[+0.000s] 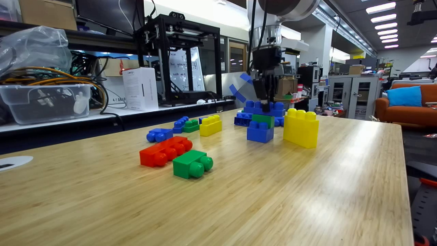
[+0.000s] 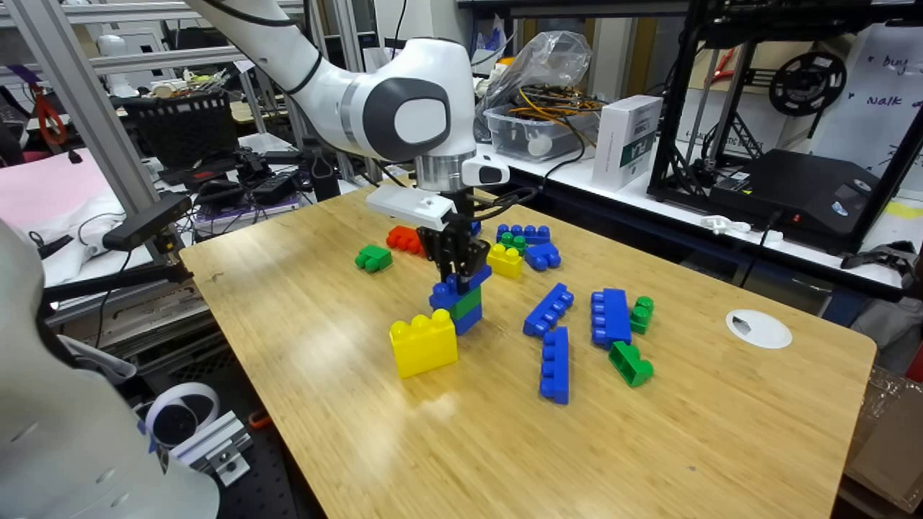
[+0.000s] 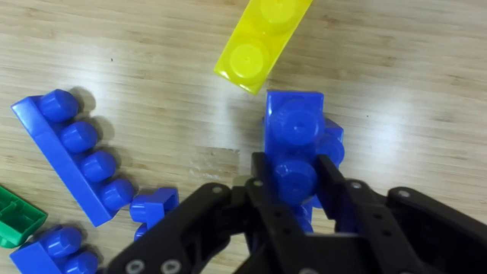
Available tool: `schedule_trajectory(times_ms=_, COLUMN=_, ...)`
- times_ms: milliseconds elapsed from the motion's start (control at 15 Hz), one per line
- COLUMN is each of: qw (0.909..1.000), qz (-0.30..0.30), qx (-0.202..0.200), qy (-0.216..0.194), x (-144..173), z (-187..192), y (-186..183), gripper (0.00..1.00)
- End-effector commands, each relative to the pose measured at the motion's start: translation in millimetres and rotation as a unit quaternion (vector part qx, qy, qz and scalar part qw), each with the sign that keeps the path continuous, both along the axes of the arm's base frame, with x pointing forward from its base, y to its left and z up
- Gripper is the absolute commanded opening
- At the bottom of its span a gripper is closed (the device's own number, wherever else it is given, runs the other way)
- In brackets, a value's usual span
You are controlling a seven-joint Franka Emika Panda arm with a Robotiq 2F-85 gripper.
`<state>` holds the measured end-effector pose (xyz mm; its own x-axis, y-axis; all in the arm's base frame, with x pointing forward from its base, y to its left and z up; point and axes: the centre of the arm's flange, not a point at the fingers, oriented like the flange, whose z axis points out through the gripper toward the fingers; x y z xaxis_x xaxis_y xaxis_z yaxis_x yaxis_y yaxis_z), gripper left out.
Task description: Place one block on top of the stacked blue and green blocks
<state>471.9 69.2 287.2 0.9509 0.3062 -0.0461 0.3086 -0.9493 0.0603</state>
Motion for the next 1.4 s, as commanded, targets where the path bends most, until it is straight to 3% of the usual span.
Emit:
schedule_trajectory(times_ms=0, qw=0.9999, qz=0.006, qx=0.007, qy=0.011, x=8.9, z=-14.9, y=-3.9, gripper=0.09)
schedule_trajectory(times_ms=533, qw=0.9999, qz=0.008, qx=0.004, qy=0.009, x=14.0, z=-11.1, y=-4.7, gripper=0.09)
schedule_trajectory(times_ms=600, qw=0.9999, qz=0.009, qx=0.001, qy=0.008, x=14.5, z=-9.9, y=-4.4, gripper=0.47)
schedule_trajectory(times_ms=667, qw=0.9999, qz=0.012, qx=-0.002, qy=0.006, x=14.0, z=-9.7, y=-3.8, gripper=0.61)
schedule_trajectory(times_ms=1067, qw=0.9996, qz=0.024, qx=-0.01, qy=0.008, x=15.6, z=-11.2, y=-1.9, gripper=0.99)
schedule_trajectory(times_ms=1333, qw=0.9996, qz=0.025, qx=-0.011, qy=-0.006, x=19.8, z=3.3, y=-2.3, gripper=1.0)
